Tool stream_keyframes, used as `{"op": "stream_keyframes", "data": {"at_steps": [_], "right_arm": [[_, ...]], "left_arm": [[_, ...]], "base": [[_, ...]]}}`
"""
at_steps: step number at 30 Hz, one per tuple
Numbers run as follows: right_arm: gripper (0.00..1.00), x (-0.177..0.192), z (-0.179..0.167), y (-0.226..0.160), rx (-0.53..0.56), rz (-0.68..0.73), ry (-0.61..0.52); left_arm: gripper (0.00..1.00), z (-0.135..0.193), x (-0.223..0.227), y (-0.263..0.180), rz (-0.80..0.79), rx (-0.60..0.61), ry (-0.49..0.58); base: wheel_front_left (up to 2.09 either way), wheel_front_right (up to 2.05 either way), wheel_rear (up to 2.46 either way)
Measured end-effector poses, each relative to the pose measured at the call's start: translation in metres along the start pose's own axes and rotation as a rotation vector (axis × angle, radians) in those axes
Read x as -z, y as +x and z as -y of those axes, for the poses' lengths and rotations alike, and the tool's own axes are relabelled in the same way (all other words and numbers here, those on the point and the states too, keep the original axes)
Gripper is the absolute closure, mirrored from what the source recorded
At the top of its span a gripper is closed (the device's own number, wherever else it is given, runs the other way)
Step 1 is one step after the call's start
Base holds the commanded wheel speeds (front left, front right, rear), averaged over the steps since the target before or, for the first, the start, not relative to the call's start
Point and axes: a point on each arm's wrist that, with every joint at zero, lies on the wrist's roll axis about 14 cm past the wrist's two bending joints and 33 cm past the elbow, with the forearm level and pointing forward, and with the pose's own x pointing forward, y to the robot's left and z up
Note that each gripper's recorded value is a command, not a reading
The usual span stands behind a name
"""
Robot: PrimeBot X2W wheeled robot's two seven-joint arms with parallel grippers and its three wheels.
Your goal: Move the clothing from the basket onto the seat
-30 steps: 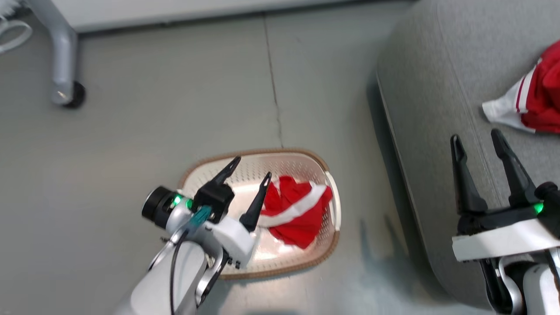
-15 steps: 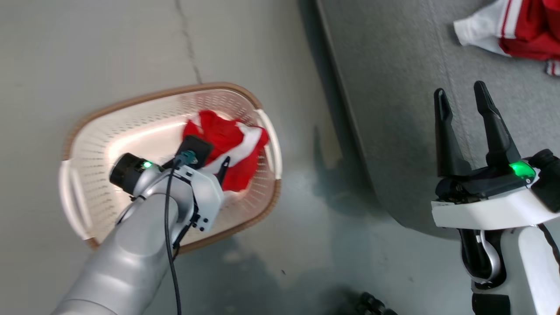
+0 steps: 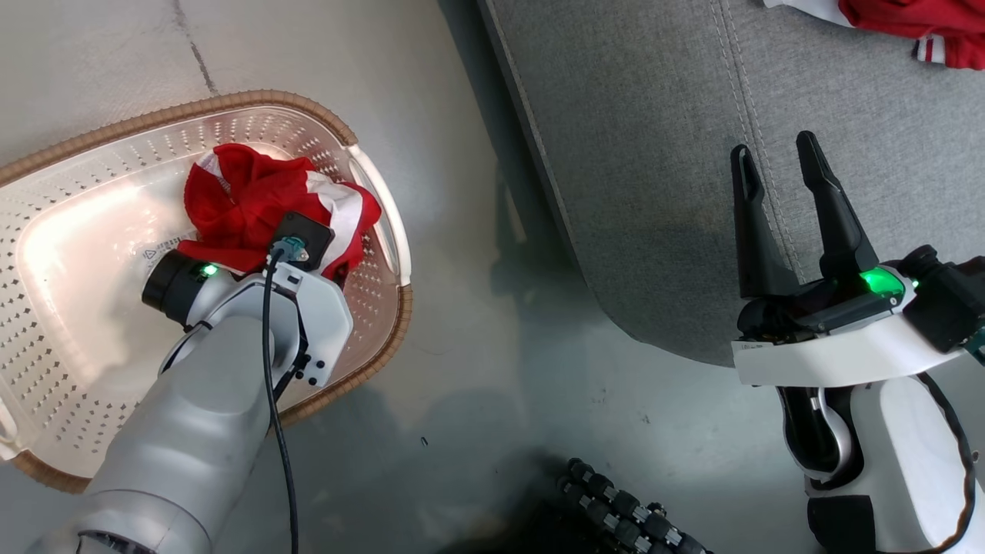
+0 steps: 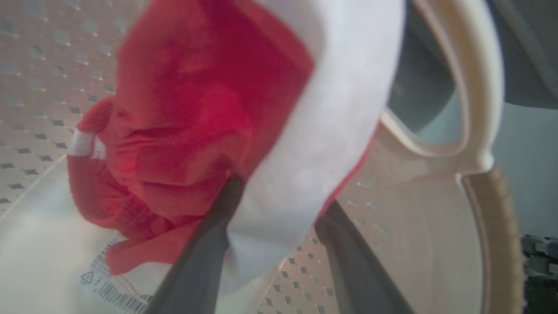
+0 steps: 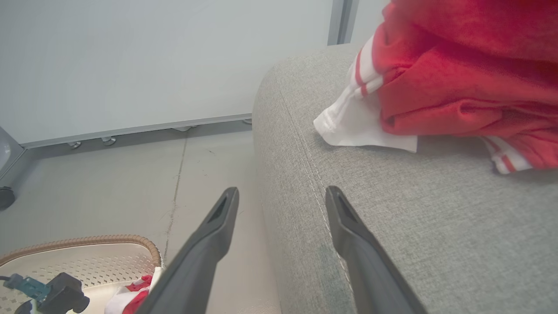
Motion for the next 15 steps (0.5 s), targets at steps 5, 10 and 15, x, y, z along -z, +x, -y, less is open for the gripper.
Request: {"op": "stream_keyframes", "data": {"at_steps": [5, 10, 15], "right_arm": [[0.0, -0.008, -0.003, 0.003, -0.013, 0.023, 0.006], [0.0, -0.017, -0.004, 0.002, -0.019, 0.048, -0.002], [0.0, -0.024, -0.012, -0.002, -0.042, 0.07, -0.012]], "left_arm": [[1.0, -0.001, -0.008, -0.004, 0.027, -0.008, 0.032], [1.0, 0.006, -0.026, -0.015, 0.089, -0.01, 0.066], [1.0, 0.005, -0.048, -0.043, 0.192, -0.06, 0.044]], "base": [[0.0, 0.0, 0.0], [0.0, 0.0, 0.0], [0.0, 0.0, 0.0]]}}
